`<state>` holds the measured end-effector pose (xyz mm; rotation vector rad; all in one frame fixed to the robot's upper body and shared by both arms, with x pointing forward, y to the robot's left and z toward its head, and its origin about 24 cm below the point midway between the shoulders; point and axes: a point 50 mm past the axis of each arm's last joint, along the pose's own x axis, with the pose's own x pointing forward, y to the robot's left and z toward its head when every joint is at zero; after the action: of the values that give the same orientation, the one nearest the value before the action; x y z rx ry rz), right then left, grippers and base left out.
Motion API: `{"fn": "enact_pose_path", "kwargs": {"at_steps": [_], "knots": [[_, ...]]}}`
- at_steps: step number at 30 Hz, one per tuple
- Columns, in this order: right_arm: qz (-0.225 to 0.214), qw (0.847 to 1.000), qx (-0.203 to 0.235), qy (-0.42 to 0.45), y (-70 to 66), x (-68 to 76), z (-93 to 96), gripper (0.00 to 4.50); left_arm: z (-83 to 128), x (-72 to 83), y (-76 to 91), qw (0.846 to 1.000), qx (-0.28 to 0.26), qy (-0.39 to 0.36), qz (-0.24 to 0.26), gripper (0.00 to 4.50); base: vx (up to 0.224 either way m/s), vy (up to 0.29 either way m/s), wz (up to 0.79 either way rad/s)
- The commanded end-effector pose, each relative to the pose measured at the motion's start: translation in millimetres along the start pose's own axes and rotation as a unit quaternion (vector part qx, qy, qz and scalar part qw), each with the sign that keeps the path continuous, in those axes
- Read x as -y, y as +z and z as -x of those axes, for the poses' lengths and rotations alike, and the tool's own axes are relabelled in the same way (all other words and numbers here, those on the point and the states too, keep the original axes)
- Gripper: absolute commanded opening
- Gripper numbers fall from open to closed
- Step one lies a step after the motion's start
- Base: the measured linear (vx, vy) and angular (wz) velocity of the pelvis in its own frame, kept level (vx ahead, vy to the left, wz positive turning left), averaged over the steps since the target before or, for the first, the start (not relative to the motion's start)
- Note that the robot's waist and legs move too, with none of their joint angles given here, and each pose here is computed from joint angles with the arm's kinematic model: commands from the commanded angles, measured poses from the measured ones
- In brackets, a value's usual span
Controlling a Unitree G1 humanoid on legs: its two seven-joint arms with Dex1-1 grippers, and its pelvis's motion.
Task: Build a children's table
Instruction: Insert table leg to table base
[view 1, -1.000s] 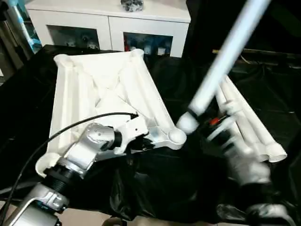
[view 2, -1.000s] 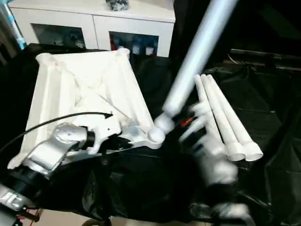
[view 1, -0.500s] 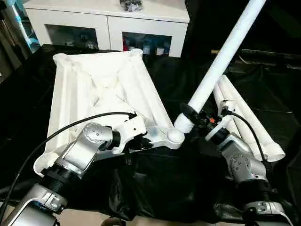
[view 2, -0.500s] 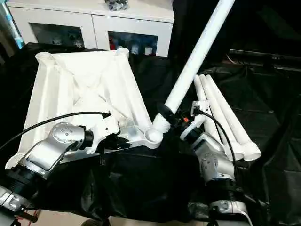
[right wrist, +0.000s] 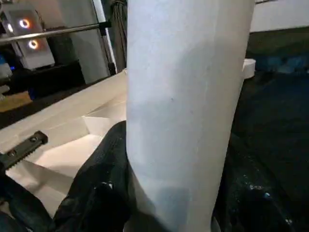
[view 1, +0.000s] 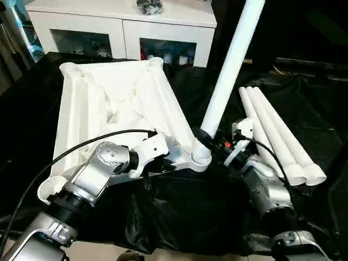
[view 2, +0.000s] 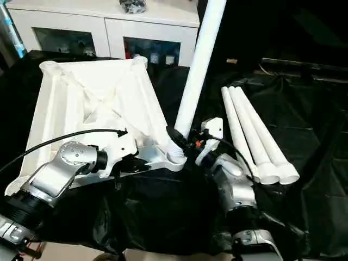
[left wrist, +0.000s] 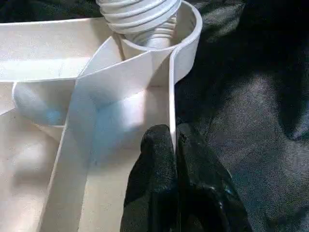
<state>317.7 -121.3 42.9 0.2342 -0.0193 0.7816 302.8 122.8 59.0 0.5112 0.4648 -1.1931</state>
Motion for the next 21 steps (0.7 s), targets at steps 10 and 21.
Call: {"fn": "enact_pose_path", "kwargs": {"at_steps": [10, 21], "knots": [[-0.003, 1.000, 0.019, 0.003, 5.6, -1.0, 2.0, 1.88, 5.0, -4.6, 7.1, 0.999, 0.025, 0.026, 0.004, 0.00, 0.000, 0.000, 0.00], [-0.007, 0.998, 0.055, 0.001, 29.1, 5.1, 3.0, 1.88, 46.7, -21.5, 33.3, 0.989, 0.139, 0.029, 0.044, 0.74, 0.000, 0.000, 0.00]]}}
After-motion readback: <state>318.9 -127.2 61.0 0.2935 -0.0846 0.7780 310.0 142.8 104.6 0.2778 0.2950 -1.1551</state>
